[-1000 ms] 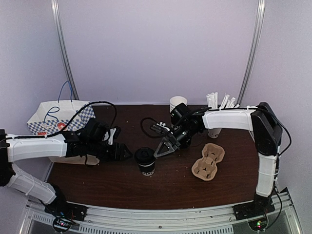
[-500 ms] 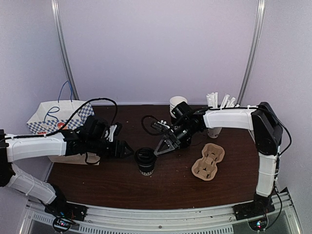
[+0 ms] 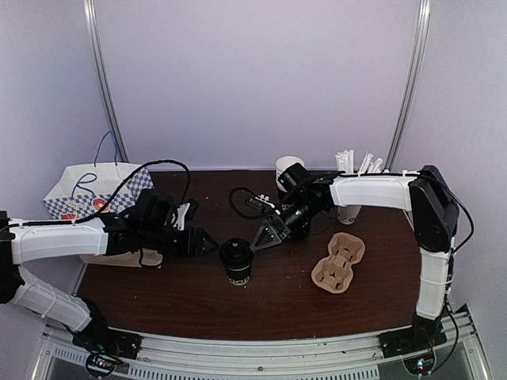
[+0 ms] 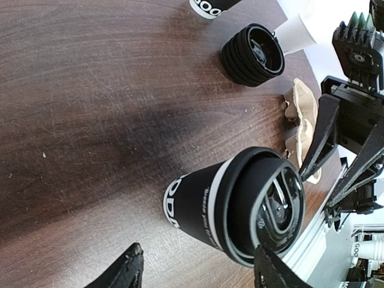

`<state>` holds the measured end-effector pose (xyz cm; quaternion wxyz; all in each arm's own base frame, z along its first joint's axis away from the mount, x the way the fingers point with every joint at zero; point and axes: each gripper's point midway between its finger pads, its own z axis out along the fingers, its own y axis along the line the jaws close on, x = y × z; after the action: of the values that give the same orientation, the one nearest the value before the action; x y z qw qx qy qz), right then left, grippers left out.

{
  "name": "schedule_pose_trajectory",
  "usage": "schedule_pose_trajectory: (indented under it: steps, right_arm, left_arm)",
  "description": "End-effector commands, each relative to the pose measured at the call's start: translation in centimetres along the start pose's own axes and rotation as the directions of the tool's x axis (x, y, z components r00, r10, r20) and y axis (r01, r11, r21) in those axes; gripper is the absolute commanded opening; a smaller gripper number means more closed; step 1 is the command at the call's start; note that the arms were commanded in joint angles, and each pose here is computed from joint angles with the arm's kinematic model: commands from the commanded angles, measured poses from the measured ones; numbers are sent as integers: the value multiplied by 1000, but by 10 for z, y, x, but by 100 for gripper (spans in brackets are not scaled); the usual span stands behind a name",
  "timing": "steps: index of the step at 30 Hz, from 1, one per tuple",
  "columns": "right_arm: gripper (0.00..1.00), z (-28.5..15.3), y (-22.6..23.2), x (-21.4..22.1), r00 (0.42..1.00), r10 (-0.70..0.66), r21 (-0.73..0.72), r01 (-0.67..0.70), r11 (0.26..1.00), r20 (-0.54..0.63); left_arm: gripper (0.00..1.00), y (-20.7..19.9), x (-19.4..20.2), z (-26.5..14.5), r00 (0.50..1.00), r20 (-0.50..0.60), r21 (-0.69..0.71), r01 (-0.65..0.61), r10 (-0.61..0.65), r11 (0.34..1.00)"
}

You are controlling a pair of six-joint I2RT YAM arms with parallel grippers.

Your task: Pack the takeout coffee

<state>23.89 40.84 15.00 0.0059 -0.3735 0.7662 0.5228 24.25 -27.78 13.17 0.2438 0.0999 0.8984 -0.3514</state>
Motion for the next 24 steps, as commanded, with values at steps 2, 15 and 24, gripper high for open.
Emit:
schedule_pose_trajectory:
  steps: [2,15,24]
  right_arm:
    - [34,0,-10,-8,1000,9,34,-10,999,14]
    - [36,-5,-22,-4,1000,18,131,-19,991,14]
    - [33,3,-35,-2,998,62,124,-63,990,6]
  left_arm:
    - [63,-7,-12,1,999,48,43,7,-9,999]
    - [70,-16,-19,5,999,31,57,-46,44,997]
    - [71,-22,-23,20,999,11,88,-50,49,995]
